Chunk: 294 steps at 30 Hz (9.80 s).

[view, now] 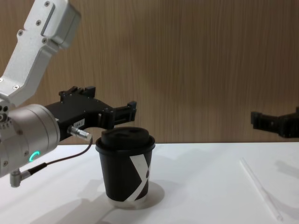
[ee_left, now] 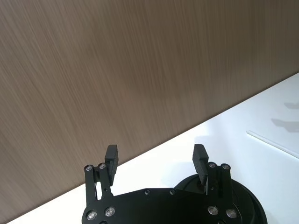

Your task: Pick up the straw with one hand, pass it to the other hand, and insert it into the cup.

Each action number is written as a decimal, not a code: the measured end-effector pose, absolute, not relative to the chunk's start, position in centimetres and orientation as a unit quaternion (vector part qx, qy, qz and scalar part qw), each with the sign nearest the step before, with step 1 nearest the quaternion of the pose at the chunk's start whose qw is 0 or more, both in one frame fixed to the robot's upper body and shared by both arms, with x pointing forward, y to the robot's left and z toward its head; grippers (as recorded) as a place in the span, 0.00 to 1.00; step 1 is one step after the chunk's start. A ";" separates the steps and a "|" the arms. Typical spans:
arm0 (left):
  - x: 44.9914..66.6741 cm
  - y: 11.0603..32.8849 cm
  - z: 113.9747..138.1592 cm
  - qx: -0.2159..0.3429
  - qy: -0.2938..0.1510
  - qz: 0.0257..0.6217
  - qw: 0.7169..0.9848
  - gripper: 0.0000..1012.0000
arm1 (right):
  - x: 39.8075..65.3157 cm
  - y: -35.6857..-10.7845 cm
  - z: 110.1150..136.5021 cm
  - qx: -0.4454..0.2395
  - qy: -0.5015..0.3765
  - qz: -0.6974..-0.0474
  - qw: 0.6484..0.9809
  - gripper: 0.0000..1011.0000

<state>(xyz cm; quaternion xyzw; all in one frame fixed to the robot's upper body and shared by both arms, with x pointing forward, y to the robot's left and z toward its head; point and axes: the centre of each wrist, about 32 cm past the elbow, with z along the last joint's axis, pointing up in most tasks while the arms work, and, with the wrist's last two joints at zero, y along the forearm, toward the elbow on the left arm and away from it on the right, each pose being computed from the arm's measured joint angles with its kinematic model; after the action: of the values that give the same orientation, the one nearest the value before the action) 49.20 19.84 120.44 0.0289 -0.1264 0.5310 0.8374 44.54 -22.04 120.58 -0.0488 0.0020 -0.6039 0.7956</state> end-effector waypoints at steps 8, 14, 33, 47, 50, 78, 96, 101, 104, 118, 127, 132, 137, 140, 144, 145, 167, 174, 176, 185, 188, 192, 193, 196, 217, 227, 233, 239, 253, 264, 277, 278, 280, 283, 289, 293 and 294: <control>49.2 19.8 120.4 0.029 -0.126 0.531 0.837 0.99 | 44.2 -20.9 121.1 -0.082 0.022 -0.610 0.788 0.99; 49.2 19.8 120.4 0.029 -0.126 0.531 0.837 0.99 | 43.7 -20.3 121.0 -0.100 0.031 -0.610 0.786 0.99; 49.2 19.8 120.4 0.029 -0.126 0.531 0.837 0.99 | 42.9 -20.3 120.6 -0.140 0.045 -0.608 0.780 0.99; 49.2 19.8 120.4 0.029 -0.126 0.531 0.837 0.99 | 43.0 -20.6 120.3 -0.164 0.058 -0.598 0.782 0.99; 49.2 19.8 120.4 0.029 -0.126 0.531 0.837 0.99 | 43.1 -20.7 120.1 -0.169 0.061 -0.595 0.783 0.99; 49.2 19.8 120.4 0.029 -0.126 0.531 0.837 0.99 | 44.3 -21.3 118.9 -0.200 0.073 -0.583 0.784 0.99; 49.2 19.8 120.4 0.029 -0.126 0.531 0.837 0.99 | 44.7 -21.6 118.7 -0.206 0.084 -0.582 0.782 0.99; 49.2 19.8 120.4 0.029 -0.126 0.531 0.837 0.99 | 44.7 -21.6 118.6 -0.206 0.087 -0.583 0.781 0.94; 49.2 19.8 120.4 0.029 -0.126 0.531 0.837 0.99 | 44.7 -21.7 118.6 -0.207 0.089 -0.583 0.780 0.90; 49.2 19.8 120.4 0.029 -0.126 0.531 0.837 0.99 | 44.5 -21.7 118.3 -0.214 0.097 -0.581 0.779 0.47; 49.2 19.8 120.4 0.029 -0.126 0.531 0.837 0.99 | 44.3 -21.6 118.1 -0.219 0.099 -0.577 0.781 0.18; 49.2 19.8 120.4 0.029 -0.126 0.531 0.837 0.99 | 44.3 -21.5 118.0 -0.221 0.099 -0.575 0.781 0.08; 49.2 19.8 120.4 0.029 -0.126 0.531 0.837 0.99 | 44.2 -21.5 118.0 -0.221 0.098 -0.576 0.781 0.03; 49.2 19.8 120.4 0.029 -0.126 0.531 0.837 0.99 | 44.2 -21.5 117.9 -0.219 0.097 -0.577 0.781 0.01; 49.2 19.8 120.4 0.029 -0.126 0.531 0.837 0.99 | 44.1 -21.5 118.0 -0.211 0.093 -0.580 0.781 0.01; 49.2 19.8 120.4 0.029 -0.126 0.531 0.837 0.99 | 44.1 -21.5 118.0 -0.208 0.092 -0.581 0.782 0.01; 49.2 19.8 120.4 0.029 -0.126 0.531 0.837 0.99 | 43.9 -21.6 121.0 -0.058 0.051 -0.574 0.815 0.00; 49.2 19.8 120.4 0.029 -0.126 0.531 0.837 0.99 | 43.8 -21.5 121.6 -0.006 0.060 -0.544 0.837 0.00; 49.2 19.8 120.4 0.029 -0.126 0.531 0.837 0.99 | 43.8 -21.5 121.8 0.009 0.064 -0.532 0.844 0.00; 49.2 19.8 120.4 0.029 -0.126 0.531 0.837 0.99 | 44.0 -21.1 122.3 0.065 0.079 -0.483 0.869 0.00; 49.2 19.8 120.4 0.029 -0.126 0.531 0.837 0.99 | 44.0 -20.8 122.5 0.082 0.084 -0.467 0.877 0.00; 49.2 19.8 120.4 0.029 -0.126 0.531 0.837 0.99 | 43.9 -20.4 122.8 0.101 0.087 -0.445 0.885 0.00; 49.2 19.8 120.4 0.029 -0.126 0.531 0.837 0.99 | 43.8 -20.3 122.8 0.104 0.088 -0.442 0.887 0.01; 49.2 19.8 120.4 0.029 -0.126 0.531 0.837 0.99 | 43.8 -20.1 123.0 0.112 0.089 -0.431 0.891 0.01; 49.1 20.5 121.5 -0.014 -0.104 0.500 0.860 0.99 | 43.5 -19.4 123.3 0.135 0.093 -0.399 0.902 0.00; 49.4 21.1 123.1 -0.075 -0.066 0.447 0.889 0.99 | 43.4 -19.3 123.4 0.138 0.094 -0.395 0.903 0.00; 49.6 21.4 124.0 -0.110 -0.042 0.417 0.901 0.99 | 43.4 -19.3 123.4 0.139 0.094 -0.394 0.904 0.00; 49.9 21.5 124.8 -0.148 -0.011 0.379 0.913 0.99 | 43.4 -19.3 123.4 0.139 0.094 -0.393 0.904 0.01; 50.4 21.4 125.5 -0.236 0.075 0.293 0.923 0.99 | 43.4 -19.3 123.4 0.140 0.094 -0.392 0.904 0.00; 50.7 21.1 124.9 -0.295 0.145 0.250 0.911 0.99 | 43.4 -19.3 123.4 0.140 0.094 -0.392 0.904 0.00; 51.5 20.7 124.3 -0.323 0.188 0.225 0.900 0.99 | 43.4 -19.3 123.4 0.140 0.094 -0.392 0.904 0.00; 51.5 20.7 124.3 -0.324 0.189 0.224 0.899 0.99 | 43.4 -19.3 123.4 0.140 0.094 -0.392 0.904 0.00; 51.7 20.6 124.3 -0.325 0.193 0.222 0.899 0.99 | 43.4 -19.3 123.4 0.140 0.094 -0.392 0.904 0.00; 52.0 20.4 124.3 -0.326 0.196 0.219 0.899 0.99 | 43.4 -19.3 123.4 0.140 0.094 -0.392 0.904 0.00; 52.6 20.1 124.3 -0.325 0.201 0.215 0.899 0.99 | 43.4 -19.3 123.4 0.140 0.094 -0.392 0.904 0.00; 53.0 19.8 124.3 -0.323 0.204 0.214 0.899 0.99 | 43.4 -19.3 123.4 0.140 0.094 -0.392 0.904 0.00; 53.2 19.7 124.3 -0.323 0.206 0.213 0.899 0.99 | 43.4 -19.3 123.4 0.140 0.094 -0.392 0.904 0.00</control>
<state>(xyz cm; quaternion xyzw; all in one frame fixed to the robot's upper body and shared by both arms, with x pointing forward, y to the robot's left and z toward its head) 53.17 19.71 124.29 -0.3228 0.2058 0.2131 0.8989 43.40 -19.28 123.42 0.1398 0.0944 -0.3920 0.9044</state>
